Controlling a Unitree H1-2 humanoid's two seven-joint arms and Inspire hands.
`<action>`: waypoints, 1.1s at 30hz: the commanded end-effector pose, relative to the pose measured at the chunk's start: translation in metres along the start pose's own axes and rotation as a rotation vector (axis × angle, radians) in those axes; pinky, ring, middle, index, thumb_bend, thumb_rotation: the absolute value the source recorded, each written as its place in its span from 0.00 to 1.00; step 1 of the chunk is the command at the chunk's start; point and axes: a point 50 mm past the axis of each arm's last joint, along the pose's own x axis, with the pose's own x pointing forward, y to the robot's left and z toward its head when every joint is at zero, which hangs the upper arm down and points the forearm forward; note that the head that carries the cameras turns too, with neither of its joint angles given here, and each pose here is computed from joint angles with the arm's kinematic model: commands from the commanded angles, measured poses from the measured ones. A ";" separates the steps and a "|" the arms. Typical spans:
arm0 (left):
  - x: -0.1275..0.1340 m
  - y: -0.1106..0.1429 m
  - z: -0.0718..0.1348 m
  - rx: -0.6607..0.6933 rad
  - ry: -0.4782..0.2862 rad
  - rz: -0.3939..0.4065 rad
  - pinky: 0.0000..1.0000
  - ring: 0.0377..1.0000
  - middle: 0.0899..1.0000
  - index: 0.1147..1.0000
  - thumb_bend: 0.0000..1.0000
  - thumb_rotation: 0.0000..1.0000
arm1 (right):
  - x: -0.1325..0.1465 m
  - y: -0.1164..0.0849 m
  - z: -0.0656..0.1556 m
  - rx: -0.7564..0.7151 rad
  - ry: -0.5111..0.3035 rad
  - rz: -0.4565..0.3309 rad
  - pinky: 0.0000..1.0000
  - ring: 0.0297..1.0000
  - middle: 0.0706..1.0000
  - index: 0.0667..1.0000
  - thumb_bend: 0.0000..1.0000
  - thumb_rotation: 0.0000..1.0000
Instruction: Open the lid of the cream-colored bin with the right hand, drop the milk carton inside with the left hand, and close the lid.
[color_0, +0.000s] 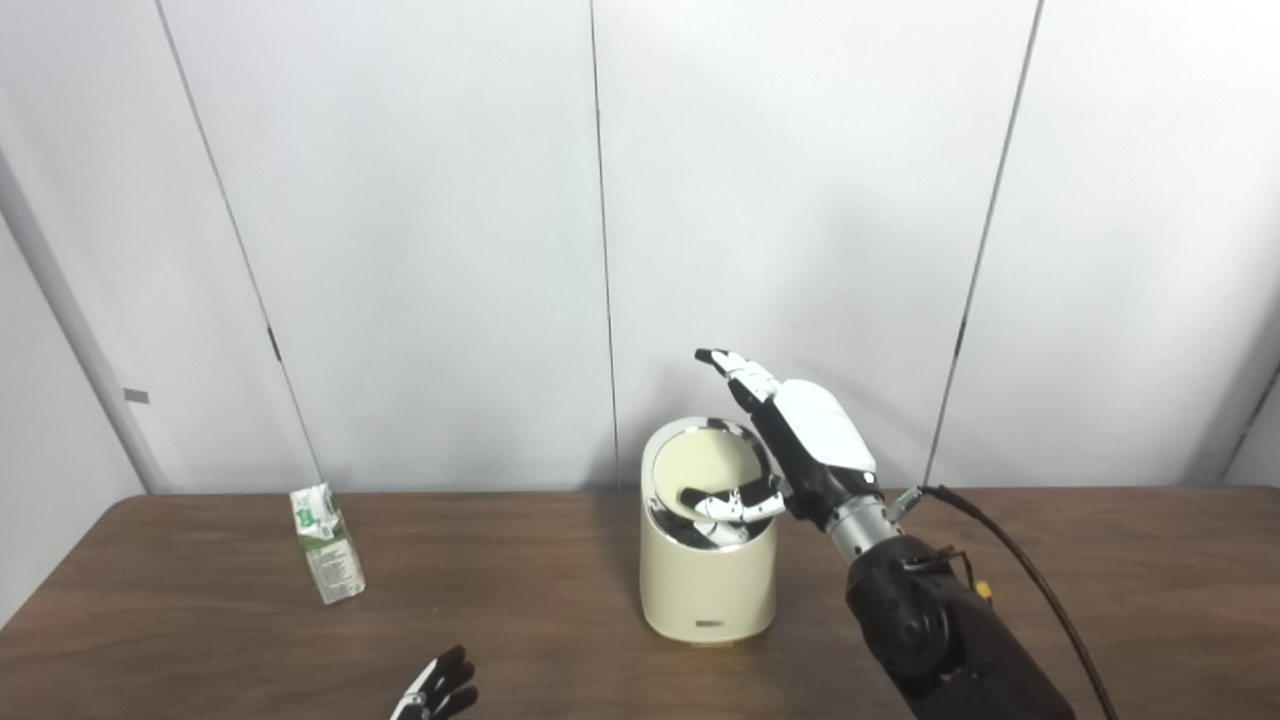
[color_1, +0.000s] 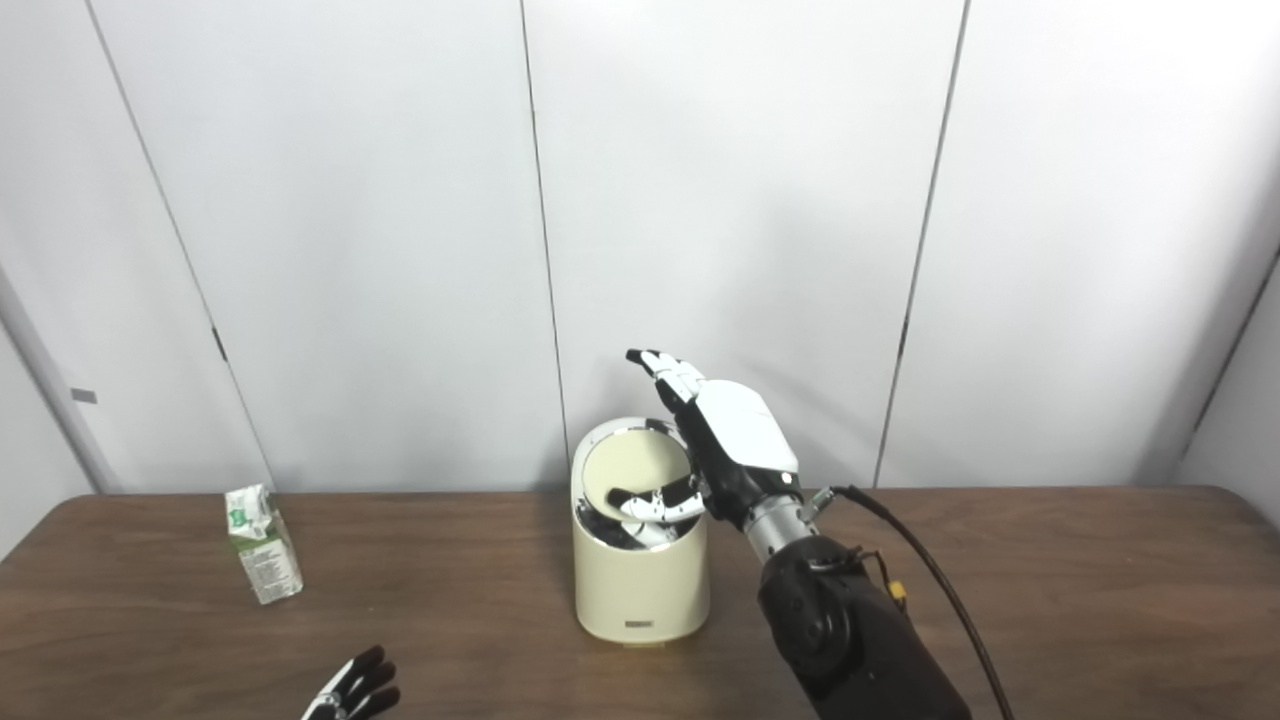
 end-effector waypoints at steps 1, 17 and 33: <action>-0.031 -0.005 -0.020 0.004 0.099 0.005 0.75 0.84 0.87 0.91 0.22 0.56 | 0.002 -0.017 -0.003 0.026 0.006 -0.080 0.84 0.91 0.93 0.91 0.92 0.18; -0.030 -0.006 -0.016 0.092 0.111 -0.007 0.77 0.81 0.84 0.89 0.29 0.35 | -0.069 -0.069 -0.038 0.191 0.173 -0.188 0.74 0.87 0.90 0.90 0.79 0.26; -0.027 -0.004 -0.017 0.095 0.115 -0.009 0.80 0.82 0.85 0.90 0.26 0.30 | -0.083 -0.065 -0.027 0.244 0.170 -0.139 0.77 0.89 0.90 0.90 0.76 0.32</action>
